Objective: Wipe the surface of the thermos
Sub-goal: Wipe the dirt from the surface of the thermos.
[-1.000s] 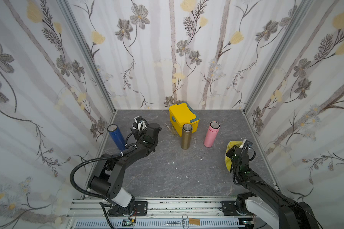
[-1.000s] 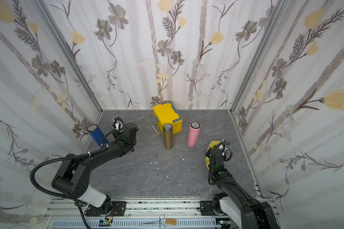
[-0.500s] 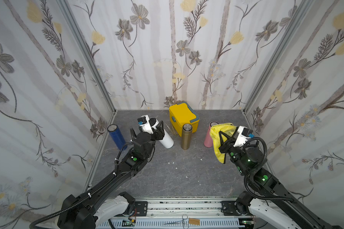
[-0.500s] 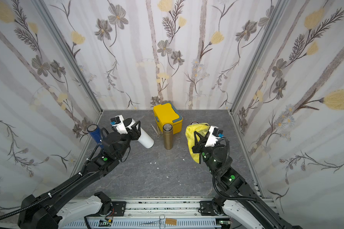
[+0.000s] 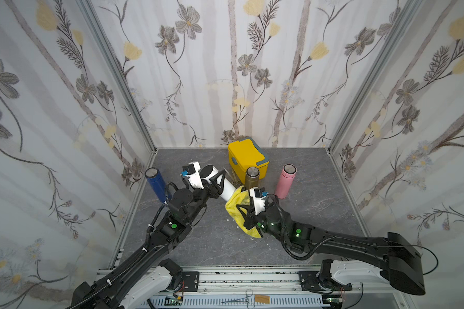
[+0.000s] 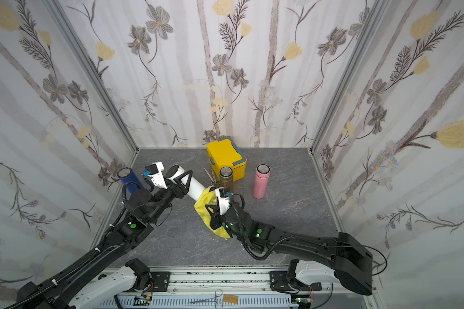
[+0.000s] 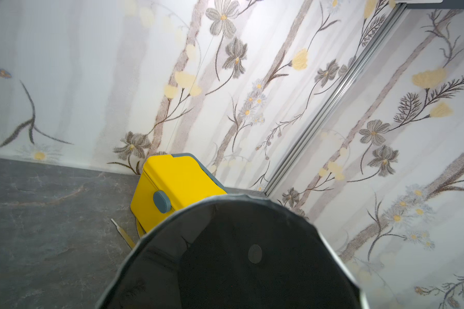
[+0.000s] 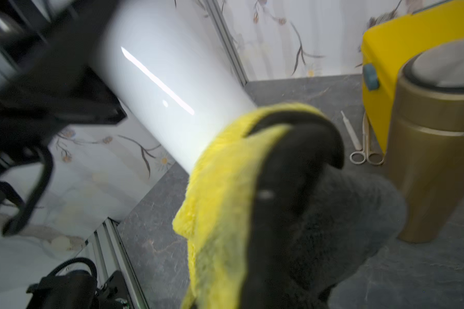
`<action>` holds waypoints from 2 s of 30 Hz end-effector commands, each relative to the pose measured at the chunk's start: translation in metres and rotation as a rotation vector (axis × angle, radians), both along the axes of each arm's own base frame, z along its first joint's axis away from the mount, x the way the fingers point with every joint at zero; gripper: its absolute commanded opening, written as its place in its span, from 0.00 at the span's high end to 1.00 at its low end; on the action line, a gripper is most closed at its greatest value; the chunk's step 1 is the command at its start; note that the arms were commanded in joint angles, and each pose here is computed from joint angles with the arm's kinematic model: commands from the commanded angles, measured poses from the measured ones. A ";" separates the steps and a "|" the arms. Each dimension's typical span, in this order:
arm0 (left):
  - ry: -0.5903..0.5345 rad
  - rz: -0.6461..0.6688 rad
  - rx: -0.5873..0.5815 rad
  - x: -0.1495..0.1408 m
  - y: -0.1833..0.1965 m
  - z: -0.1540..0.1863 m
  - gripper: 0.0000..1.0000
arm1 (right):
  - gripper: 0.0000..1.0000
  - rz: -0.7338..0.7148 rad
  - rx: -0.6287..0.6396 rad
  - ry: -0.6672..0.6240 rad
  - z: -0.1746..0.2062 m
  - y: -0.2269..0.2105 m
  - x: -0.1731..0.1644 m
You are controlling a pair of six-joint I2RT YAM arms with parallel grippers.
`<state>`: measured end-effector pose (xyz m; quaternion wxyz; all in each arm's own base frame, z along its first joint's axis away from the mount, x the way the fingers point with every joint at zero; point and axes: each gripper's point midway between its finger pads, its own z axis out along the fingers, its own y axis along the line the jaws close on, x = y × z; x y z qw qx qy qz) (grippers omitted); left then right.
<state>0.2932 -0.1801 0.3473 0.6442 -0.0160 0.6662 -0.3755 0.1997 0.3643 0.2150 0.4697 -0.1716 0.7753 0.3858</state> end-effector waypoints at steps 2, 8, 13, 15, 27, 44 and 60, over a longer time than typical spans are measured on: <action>-0.153 -0.017 -0.062 -0.016 0.006 0.028 1.00 | 1.00 -0.014 0.085 0.008 0.000 0.010 0.000; -0.288 -0.109 -0.015 -0.030 -0.009 0.024 1.00 | 1.00 0.030 0.155 -0.091 0.057 0.013 -0.016; -0.436 -0.232 -0.030 -0.059 -0.019 0.022 1.00 | 1.00 -0.006 0.178 -0.133 0.078 0.013 -0.017; -0.448 -0.241 -0.038 -0.064 -0.018 0.025 1.00 | 1.00 -0.017 0.148 -0.119 0.052 0.011 -0.015; -0.386 -0.212 -0.032 -0.053 -0.017 0.035 1.00 | 1.00 -0.025 0.152 -0.160 0.058 0.016 -0.016; -0.338 -0.264 -0.009 -0.041 -0.035 0.041 1.00 | 1.00 -0.070 0.182 -0.133 0.026 0.004 -0.015; -0.454 -0.314 0.027 -0.061 -0.037 0.035 1.00 | 1.00 -0.228 0.234 -0.060 -0.010 -0.042 -0.001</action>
